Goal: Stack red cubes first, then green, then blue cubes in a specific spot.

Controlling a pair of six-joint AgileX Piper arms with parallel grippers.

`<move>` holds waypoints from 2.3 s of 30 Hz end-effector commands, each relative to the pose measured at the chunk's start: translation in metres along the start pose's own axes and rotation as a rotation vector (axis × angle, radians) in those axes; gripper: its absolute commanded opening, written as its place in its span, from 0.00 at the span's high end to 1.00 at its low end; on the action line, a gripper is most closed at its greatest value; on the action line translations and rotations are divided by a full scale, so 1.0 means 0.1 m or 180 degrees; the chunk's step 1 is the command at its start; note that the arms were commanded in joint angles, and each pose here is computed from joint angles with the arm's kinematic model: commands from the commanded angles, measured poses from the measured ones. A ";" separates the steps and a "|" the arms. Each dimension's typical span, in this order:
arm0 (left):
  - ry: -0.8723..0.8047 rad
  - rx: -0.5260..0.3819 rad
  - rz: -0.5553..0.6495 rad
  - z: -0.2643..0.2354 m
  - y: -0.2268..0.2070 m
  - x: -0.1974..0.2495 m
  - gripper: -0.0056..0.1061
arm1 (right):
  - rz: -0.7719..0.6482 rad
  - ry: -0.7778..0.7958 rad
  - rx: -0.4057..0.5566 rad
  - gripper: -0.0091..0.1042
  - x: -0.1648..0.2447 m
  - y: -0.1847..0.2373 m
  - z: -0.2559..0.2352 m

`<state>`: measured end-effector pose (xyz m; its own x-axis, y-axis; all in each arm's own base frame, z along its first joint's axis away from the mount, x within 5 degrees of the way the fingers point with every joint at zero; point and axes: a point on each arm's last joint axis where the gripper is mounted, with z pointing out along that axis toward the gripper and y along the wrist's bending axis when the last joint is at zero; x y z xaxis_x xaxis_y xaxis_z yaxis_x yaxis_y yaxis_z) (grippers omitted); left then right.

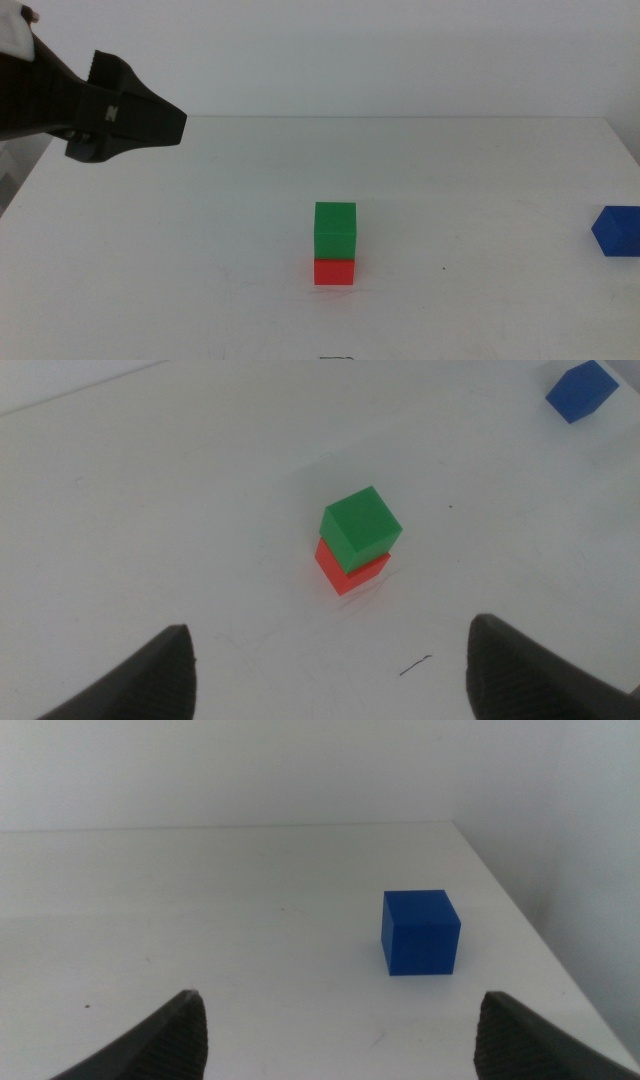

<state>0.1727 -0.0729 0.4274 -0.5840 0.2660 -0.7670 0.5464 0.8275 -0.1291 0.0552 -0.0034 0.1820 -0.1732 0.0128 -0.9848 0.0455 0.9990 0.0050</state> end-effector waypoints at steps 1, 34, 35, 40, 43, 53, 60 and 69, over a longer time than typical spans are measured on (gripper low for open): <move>-0.0295 0.0028 -0.0024 -0.12 -0.05 -0.08 0.13 | -0.0001 -0.0340 -0.0011 0.26 -0.14 0.00 -0.04; -0.0296 0.0012 -0.0020 -0.12 -0.04 -0.09 0.13 | 0.0138 0.2847 0.0217 0.26 -1.85 0.01 0.69; -0.0296 0.0012 -0.0020 -0.12 -0.04 -0.09 0.13 | 0.0136 0.2889 0.0218 0.26 -1.84 0.01 0.73; -0.0296 0.0012 -0.0020 -0.12 -0.04 -0.09 0.13 | 0.0131 0.2830 0.0205 0.26 -1.80 0.01 0.95; -0.0296 0.0012 -0.0020 -0.12 -0.04 -0.09 0.13 | 0.0145 0.2722 0.0178 0.26 -1.81 0.02 1.03; -0.0296 0.0012 -0.0020 -0.12 -0.04 -0.09 0.13 | 0.0011 0.3104 0.0156 0.26 -1.83 0.03 1.61; -0.0296 0.0012 -0.0020 -0.12 -0.04 -0.09 0.13 | -0.0185 0.3492 0.0120 0.26 -1.74 0.02 2.17; -0.0296 0.0012 -0.0020 -0.12 -0.04 -0.09 0.13 | -0.0033 0.3631 0.0263 0.26 -1.63 -0.38 2.62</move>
<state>0.1718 -0.0727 0.4279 -0.5819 0.2655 -0.7687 0.5468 0.8274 -0.1281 0.3387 -0.0447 0.2766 -0.9804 0.0765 -0.1814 0.0858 0.9953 -0.0440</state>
